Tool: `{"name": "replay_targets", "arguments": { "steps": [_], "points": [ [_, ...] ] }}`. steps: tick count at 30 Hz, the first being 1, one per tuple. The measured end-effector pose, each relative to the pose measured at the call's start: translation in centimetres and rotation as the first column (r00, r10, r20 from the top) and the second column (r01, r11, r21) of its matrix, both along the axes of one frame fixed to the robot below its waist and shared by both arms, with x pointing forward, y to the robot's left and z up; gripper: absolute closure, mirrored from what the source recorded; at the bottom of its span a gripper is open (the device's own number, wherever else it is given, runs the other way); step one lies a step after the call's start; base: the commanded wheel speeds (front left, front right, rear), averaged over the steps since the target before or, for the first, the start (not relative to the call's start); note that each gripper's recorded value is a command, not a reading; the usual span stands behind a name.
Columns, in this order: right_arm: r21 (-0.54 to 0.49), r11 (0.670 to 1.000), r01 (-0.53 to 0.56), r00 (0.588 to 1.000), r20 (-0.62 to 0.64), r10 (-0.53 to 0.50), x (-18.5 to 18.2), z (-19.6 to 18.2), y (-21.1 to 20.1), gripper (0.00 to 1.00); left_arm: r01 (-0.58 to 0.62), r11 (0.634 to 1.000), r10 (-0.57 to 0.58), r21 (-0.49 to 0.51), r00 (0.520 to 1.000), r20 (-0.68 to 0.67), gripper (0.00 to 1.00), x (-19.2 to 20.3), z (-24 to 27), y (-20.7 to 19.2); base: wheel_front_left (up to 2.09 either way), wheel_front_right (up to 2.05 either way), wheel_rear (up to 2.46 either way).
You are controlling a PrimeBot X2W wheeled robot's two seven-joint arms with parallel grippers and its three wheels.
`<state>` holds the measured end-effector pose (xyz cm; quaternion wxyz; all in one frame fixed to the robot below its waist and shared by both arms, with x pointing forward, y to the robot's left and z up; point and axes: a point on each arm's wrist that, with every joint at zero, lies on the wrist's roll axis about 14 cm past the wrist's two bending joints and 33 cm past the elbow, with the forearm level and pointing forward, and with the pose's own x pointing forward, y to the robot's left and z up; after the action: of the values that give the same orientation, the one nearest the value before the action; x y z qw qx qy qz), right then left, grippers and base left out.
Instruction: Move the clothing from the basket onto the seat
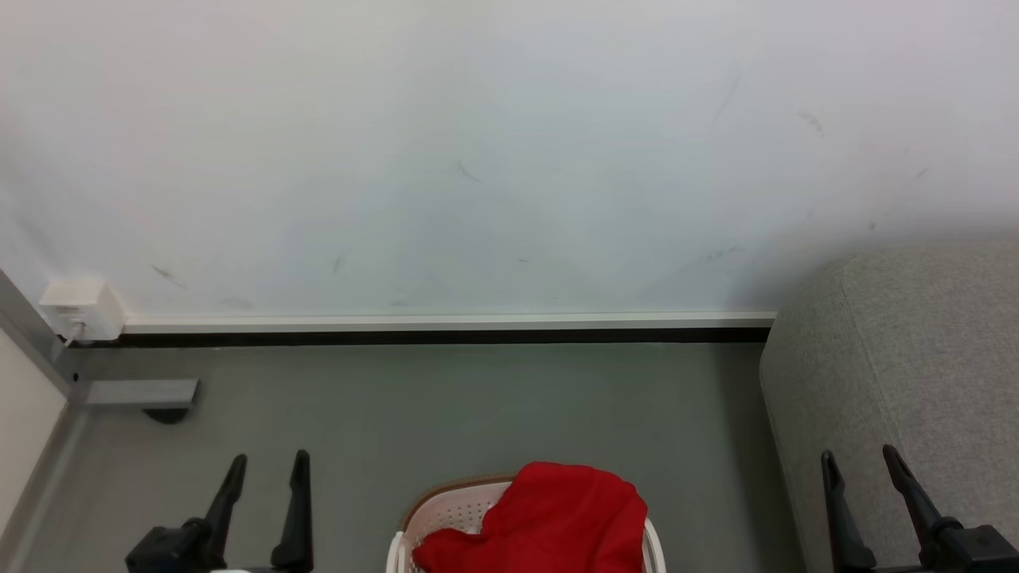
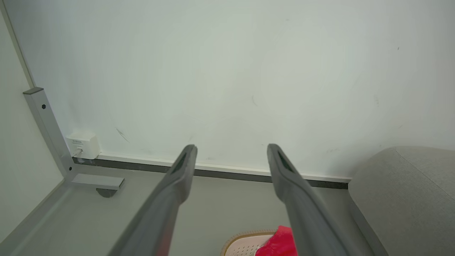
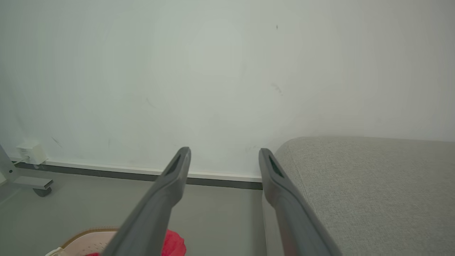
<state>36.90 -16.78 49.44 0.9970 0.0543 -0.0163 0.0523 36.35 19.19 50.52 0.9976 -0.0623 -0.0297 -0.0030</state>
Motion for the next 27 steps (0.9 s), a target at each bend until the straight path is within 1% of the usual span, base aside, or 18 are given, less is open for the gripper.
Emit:
{"name": "replay_targets", "arguments": {
  "steps": [10,19,27],
  "points": [
    [-0.047,0.999,0.009,1.000,-0.009,-0.010,-0.18,-0.52,-0.31,0.00,0.017,0.996,-0.018,0.083,1.000,0.011,0.00,-0.02,0.03,-0.15,0.00,0.00,0.00],
    [-0.054,0.998,0.016,1.000,-0.010,-0.016,-0.28,-0.61,-0.36,0.00,0.041,0.990,-0.043,0.135,0.999,0.011,0.00,-0.09,-0.18,-0.59,0.00,0.00,0.00],
    [-0.012,1.000,0.026,1.000,-0.017,-0.026,-0.33,-0.80,-0.50,0.00,0.057,0.991,-0.056,0.123,0.998,-0.010,0.00,-0.22,-0.87,-0.84,0.00,0.00,0.00]
  ]
}}
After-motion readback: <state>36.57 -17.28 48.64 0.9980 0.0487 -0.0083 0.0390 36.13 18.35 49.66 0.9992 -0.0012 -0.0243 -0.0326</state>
